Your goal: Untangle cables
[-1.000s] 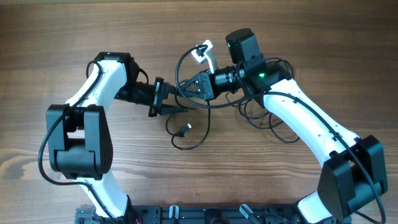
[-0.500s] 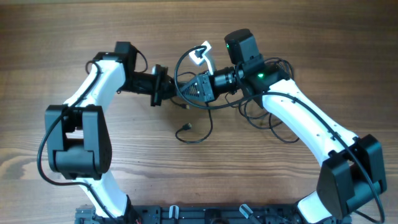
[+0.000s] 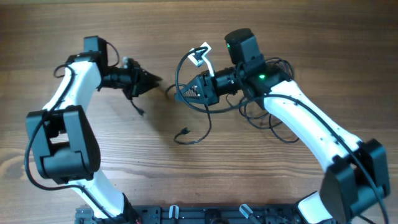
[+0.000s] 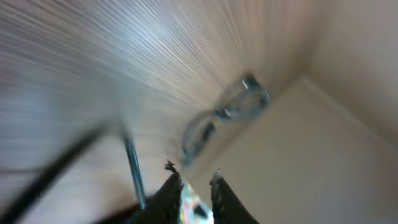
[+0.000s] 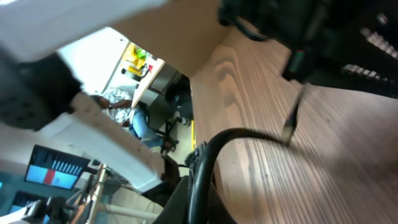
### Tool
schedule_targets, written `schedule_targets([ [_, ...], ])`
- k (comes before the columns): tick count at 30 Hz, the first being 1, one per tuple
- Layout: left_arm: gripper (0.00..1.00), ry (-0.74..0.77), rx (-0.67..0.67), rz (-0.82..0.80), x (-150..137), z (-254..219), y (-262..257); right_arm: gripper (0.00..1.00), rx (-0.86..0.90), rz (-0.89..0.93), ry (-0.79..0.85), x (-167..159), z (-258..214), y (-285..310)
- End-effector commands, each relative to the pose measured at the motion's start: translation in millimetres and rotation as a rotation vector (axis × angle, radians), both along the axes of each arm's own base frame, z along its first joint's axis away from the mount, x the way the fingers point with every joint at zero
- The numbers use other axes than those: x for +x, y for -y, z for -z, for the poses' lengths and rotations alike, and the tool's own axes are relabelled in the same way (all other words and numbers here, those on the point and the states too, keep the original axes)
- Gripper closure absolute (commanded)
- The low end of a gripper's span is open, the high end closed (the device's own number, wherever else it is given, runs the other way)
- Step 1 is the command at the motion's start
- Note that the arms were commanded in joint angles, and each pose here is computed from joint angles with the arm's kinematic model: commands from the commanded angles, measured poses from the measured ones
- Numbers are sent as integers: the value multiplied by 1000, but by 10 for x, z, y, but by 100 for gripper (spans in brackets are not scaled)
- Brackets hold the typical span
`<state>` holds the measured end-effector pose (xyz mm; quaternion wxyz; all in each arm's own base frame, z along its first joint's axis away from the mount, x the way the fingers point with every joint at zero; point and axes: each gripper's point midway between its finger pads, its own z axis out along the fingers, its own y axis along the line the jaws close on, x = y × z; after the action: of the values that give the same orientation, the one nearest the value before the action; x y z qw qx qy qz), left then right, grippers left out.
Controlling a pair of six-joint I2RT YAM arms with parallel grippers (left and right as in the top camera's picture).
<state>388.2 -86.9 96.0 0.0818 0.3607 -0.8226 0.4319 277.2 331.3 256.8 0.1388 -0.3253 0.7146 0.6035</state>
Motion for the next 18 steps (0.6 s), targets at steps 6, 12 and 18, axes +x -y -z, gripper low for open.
schedule_targets([
  [6, 75, -4, 219, -44, 49, 230, -352, 96, 30, 115, 133, 95, -479, 243],
  [12, 57, -29, 401, -69, 38, 406, -616, 96, 24, 254, 132, 444, -533, 461],
  [18, 8, -42, 491, -81, 27, 474, -758, 96, 110, 506, 233, 1110, -896, 1095],
])
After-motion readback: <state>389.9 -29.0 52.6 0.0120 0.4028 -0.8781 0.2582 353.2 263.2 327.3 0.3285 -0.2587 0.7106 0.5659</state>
